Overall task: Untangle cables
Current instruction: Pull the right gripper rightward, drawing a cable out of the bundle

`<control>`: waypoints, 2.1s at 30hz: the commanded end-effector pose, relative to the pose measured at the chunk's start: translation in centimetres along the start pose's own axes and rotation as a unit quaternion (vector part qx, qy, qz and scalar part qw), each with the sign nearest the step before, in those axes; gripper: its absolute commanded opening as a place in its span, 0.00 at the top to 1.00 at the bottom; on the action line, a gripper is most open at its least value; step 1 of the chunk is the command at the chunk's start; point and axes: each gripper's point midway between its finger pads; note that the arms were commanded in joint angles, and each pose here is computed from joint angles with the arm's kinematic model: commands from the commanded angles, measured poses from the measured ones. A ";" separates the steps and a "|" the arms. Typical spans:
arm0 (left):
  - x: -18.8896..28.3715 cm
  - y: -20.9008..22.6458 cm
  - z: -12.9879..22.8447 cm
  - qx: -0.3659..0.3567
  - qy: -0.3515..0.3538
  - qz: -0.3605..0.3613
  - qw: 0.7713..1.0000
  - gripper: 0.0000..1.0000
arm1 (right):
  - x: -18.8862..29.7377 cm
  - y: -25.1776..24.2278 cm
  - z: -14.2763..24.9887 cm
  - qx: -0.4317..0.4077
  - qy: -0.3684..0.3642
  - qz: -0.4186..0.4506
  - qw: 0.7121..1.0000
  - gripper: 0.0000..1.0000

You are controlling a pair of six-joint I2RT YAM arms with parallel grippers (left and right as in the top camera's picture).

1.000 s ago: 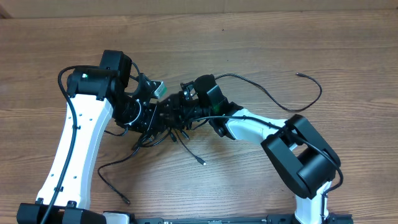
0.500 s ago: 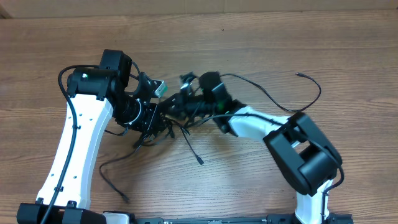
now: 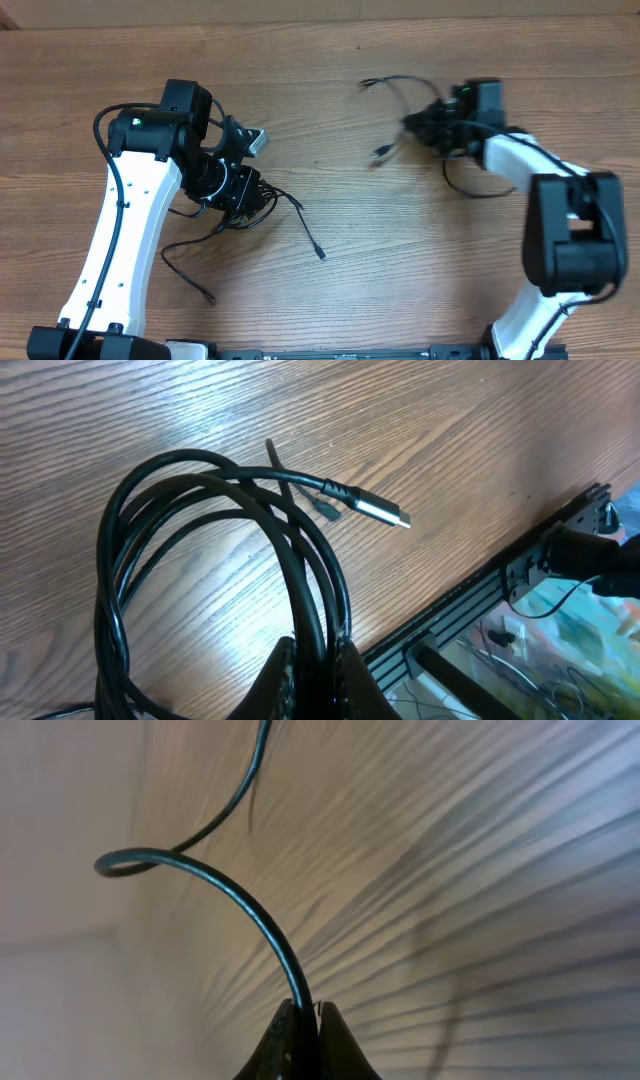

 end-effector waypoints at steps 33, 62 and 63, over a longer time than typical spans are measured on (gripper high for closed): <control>0.9 0.5 -3.5 -0.044 -0.074 -0.023 0.996 0.95 | 11.0 -16.4 0.9 0.012 -0.005 0.409 0.912 0.60; 0.9 0.6 -3.8 -0.017 -0.081 -0.023 0.996 0.92 | 29.7 -17.1 -24.0 0.101 -0.388 0.412 0.818 0.96; 0.9 0.6 -3.8 -0.012 -0.081 -0.023 0.996 0.91 | 30.8 -17.7 -24.4 0.096 -0.399 0.415 0.812 0.96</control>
Point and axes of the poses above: each gripper's point midway between its finger pads, its own x axis back along the fingers, its own y axis along the line the jaws close on, z = x × y, and after that the axes turned 2 degrees about -x, right-handed
